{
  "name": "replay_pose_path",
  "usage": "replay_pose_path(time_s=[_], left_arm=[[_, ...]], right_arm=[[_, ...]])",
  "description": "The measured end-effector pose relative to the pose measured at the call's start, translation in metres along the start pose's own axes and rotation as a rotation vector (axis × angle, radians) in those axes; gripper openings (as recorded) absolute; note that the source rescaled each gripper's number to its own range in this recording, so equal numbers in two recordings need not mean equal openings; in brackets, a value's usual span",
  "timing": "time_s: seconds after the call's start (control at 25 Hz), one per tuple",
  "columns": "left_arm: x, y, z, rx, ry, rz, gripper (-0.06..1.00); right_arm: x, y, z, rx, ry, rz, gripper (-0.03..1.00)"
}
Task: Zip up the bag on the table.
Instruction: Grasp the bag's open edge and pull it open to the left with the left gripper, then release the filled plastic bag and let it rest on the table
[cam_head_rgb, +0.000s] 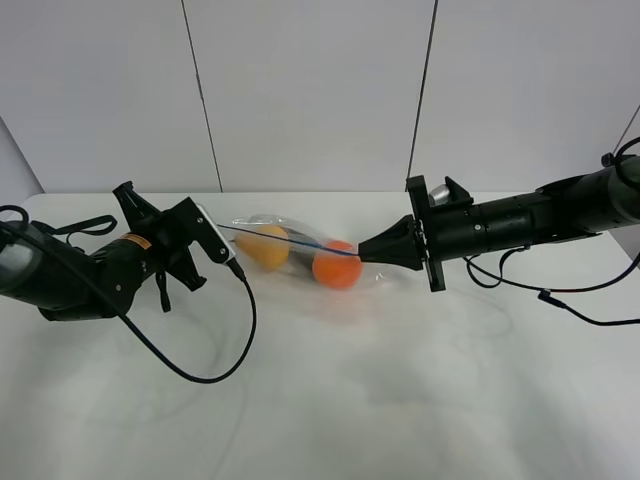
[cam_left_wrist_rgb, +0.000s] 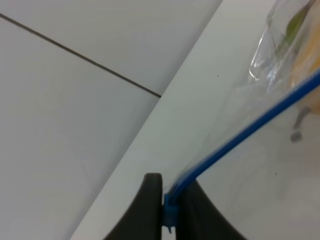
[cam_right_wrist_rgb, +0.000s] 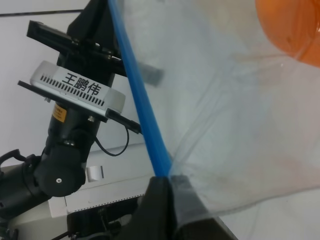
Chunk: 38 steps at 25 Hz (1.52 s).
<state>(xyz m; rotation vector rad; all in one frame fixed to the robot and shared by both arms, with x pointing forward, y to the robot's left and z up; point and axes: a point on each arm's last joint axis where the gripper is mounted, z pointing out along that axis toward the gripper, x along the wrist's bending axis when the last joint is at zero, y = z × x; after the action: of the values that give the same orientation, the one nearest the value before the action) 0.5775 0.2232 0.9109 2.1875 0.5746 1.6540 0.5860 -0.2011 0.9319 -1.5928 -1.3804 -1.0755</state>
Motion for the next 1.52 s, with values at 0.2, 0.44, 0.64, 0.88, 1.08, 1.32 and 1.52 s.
replay_pose_path(time_s=[0.2,0.44,0.64,0.88,1.08,1.32,1.52], left_arm=[[-0.001,-0.001,0.0,0.001,-0.021,-0.024,0.1],[0.005,-0.012,0.002,0.056,0.007,-0.149,0.65],[0.012,-0.041,0.006,0.165,0.013,-0.287,0.85],[0.03,-0.083,0.014,0.373,-0.032,-0.665,0.87],[0.052,-0.085,0.029,0.495,-0.205,-0.839,0.88],[0.069,-0.055,0.036,0.636,-0.534,-0.966,0.88],[0.087,-0.047,0.027,0.911,-0.605,-1.04,0.88]], right_arm=[[0.0,0.0,0.0,0.001,-0.001,0.0,0.0],[-0.002,-0.003,0.0,0.031,-0.017,-0.013,0.0],[-0.002,-0.003,0.0,0.034,-0.017,-0.014,0.0],[-0.002,-0.003,0.0,0.036,-0.019,-0.015,0.0],[-0.002,-0.003,0.0,0.037,-0.019,-0.015,0.0],[-0.002,-0.003,0.0,0.037,-0.019,-0.015,0.0],[-0.002,-0.003,0.0,0.037,-0.019,-0.015,0.0]])
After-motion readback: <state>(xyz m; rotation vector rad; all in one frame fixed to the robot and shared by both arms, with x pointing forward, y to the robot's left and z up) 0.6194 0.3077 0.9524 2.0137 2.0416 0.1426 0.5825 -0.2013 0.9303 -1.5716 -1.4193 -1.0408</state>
